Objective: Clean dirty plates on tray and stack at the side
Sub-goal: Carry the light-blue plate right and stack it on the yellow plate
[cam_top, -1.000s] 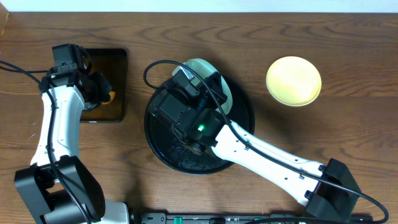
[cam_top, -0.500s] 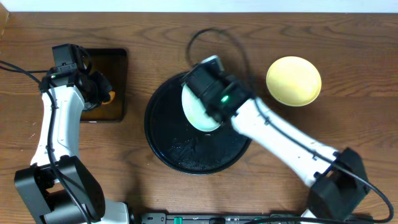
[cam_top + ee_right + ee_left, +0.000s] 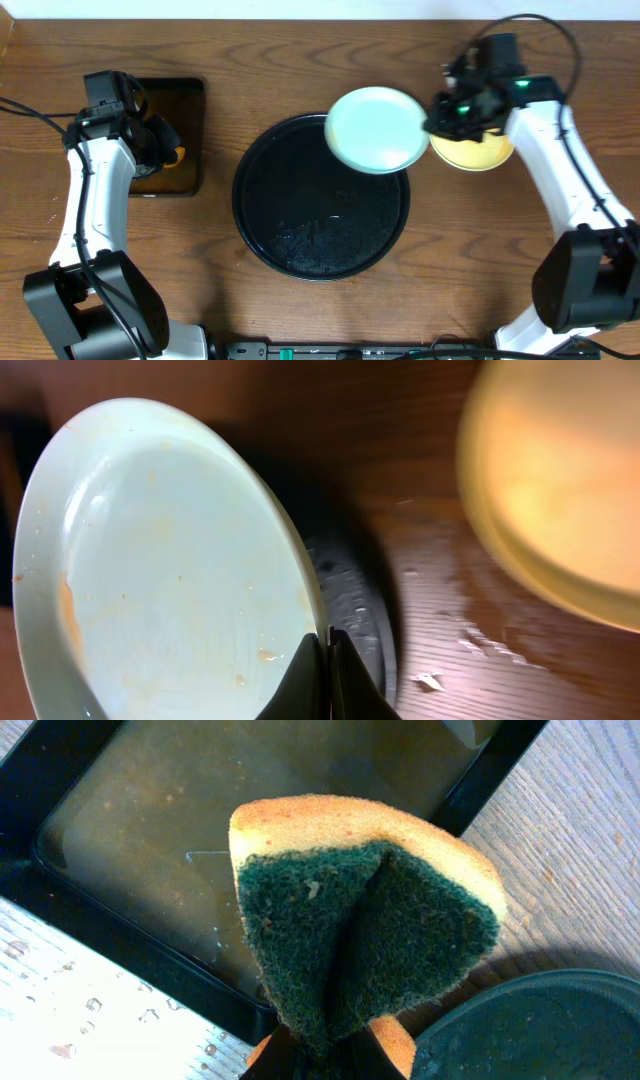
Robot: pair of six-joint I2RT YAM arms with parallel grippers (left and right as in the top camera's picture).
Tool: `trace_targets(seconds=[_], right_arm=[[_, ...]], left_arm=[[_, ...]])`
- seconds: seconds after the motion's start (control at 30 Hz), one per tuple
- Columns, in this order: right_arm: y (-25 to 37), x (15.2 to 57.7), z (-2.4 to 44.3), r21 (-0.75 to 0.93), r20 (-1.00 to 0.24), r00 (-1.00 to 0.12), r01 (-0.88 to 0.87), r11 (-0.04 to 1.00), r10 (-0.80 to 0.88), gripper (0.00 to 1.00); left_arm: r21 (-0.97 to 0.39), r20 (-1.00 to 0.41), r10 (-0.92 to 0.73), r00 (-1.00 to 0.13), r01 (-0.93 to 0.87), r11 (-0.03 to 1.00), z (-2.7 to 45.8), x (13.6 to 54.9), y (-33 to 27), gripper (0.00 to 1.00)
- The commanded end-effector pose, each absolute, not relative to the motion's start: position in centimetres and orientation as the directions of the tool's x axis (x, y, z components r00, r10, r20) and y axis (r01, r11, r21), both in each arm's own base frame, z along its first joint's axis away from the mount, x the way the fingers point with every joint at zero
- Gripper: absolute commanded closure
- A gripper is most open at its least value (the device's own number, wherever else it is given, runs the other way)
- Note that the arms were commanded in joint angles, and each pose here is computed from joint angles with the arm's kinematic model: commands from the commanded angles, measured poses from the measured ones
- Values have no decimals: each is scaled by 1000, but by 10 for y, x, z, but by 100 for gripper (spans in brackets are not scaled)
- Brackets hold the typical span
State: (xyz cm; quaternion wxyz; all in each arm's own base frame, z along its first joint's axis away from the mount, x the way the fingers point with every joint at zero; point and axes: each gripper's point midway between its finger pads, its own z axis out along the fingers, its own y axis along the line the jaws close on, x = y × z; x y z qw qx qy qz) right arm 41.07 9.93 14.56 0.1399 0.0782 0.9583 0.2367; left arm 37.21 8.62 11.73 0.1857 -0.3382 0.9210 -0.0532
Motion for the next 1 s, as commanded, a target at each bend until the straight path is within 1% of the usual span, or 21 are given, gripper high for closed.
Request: trace_targets(seconds=[0.0,0.1,0.23,0.37,0.43,0.5,0.63,0.73,0.77,0.8,0.83,0.9,0.97], right_arm=[[58,417,159,504,-249,-917,153,850,312,99],[1,421,148,414,-264,-861,307,857,436,99],[-47,425,142,324,-326,-804,399,858,497,99],[-56,433,135,320,-357,-786,405,856,505,99],[-65,434,127,291,-357,-766,454,842,535,99],[-75,433,116,250,-348,-739,520,817,577,99],[-79,437,89,224,-313,-744,546,807,591,99],[-84,435,69,200,-277,-713,613,764,644,99],[-81,436,66,213,-264,-718,608,765,644,95],[-77,437,65,230,-252,-728,596,770,638,87],[-71,437,64,252,-238,-745,572,781,623,81],[-54,440,69,325,-218,-792,492,808,570,74],[-31,443,78,425,-202,-837,393,816,508,73]], left_arm=[[-216,-304,-636,-710,-599,771,116,371,88,92],[-216,-305,-636,-709,-599,771,116,371,88,92],[-216,-305,-636,-709,-599,771,116,371,88,92],[-217,-306,-636,-708,-598,771,116,371,88,92],[-217,-306,-636,-709,-598,771,116,371,88,92],[-217,-306,-636,-709,-598,771,116,371,88,92],[-217,-306,-636,-709,-598,771,116,371,88,92],[-217,-306,-636,-709,-598,771,116,371,88,92],[-217,-306,-636,-709,-598,771,116,371,88,92],[-217,-306,-636,-708,-598,771,116,371,88,92],[-217,-306,-636,-708,-598,771,116,371,88,92],[-217,-307,-636,-708,-598,771,116,372,88,92],[-218,-309,-635,-707,-598,772,117,372,88,92]])
